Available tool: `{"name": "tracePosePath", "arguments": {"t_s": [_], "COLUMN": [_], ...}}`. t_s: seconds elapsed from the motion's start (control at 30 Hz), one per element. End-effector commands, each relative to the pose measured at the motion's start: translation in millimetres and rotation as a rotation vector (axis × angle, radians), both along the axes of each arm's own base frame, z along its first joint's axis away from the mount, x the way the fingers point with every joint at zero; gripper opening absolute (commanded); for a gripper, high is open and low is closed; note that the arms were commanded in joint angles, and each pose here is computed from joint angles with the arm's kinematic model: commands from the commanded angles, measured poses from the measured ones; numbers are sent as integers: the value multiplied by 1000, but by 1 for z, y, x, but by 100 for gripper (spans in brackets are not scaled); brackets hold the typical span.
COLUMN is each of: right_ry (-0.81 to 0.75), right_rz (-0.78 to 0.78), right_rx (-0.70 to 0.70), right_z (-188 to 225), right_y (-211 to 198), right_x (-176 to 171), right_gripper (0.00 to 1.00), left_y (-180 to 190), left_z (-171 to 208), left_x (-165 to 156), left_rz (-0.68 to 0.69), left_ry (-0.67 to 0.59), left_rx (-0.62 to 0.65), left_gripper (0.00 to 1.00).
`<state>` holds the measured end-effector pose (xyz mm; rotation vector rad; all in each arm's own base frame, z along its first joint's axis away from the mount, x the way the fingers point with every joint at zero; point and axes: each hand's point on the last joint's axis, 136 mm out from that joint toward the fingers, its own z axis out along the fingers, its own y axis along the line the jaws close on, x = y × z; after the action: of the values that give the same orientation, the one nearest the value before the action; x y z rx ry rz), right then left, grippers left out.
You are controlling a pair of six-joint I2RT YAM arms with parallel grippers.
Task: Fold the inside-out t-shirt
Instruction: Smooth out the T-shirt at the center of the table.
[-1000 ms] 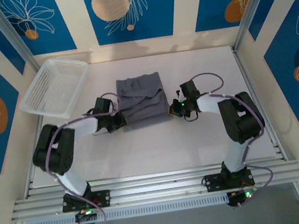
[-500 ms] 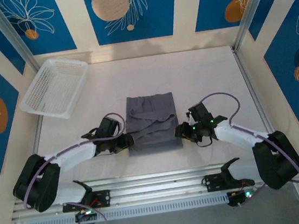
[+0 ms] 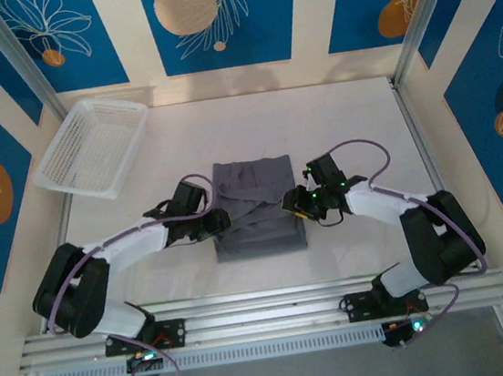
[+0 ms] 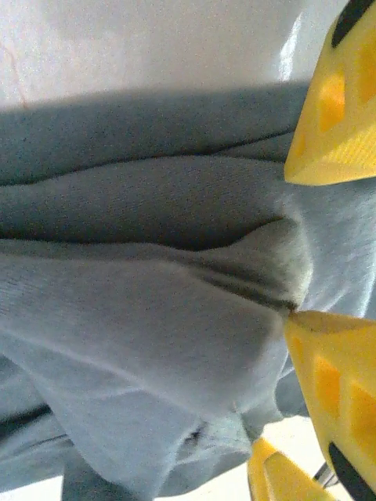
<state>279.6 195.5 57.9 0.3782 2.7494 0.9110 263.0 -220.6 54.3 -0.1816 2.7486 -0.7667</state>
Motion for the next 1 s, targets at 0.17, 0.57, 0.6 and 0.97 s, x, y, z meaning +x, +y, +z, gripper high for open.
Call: {"name": "tracePosePath", "arguments": {"t_s": [0.17, 0.57, 0.6, 0.97], "right_ry": [-51, -38, -37, -6], "right_rz": [23, 28, 29, 33], "right_rx": [78, 78, 76, 63], "right_z": [22, 19, 20, 13], "right_y": [20, 21, 21, 23], "right_x": [23, 24, 24, 19], "right_gripper": [31, 0, 0, 0], "left_y": [0, 18, 19, 16], "left_z": [3, -5, -6, -10], "left_x": [2, -5, -5, 8], "left_rz": [-15, 20, 23, 52], "left_ry": [-14, 24, 26, 4], "left_rx": [15, 59, 67, 33], "left_gripper": [50, 53, 53, 52]}}
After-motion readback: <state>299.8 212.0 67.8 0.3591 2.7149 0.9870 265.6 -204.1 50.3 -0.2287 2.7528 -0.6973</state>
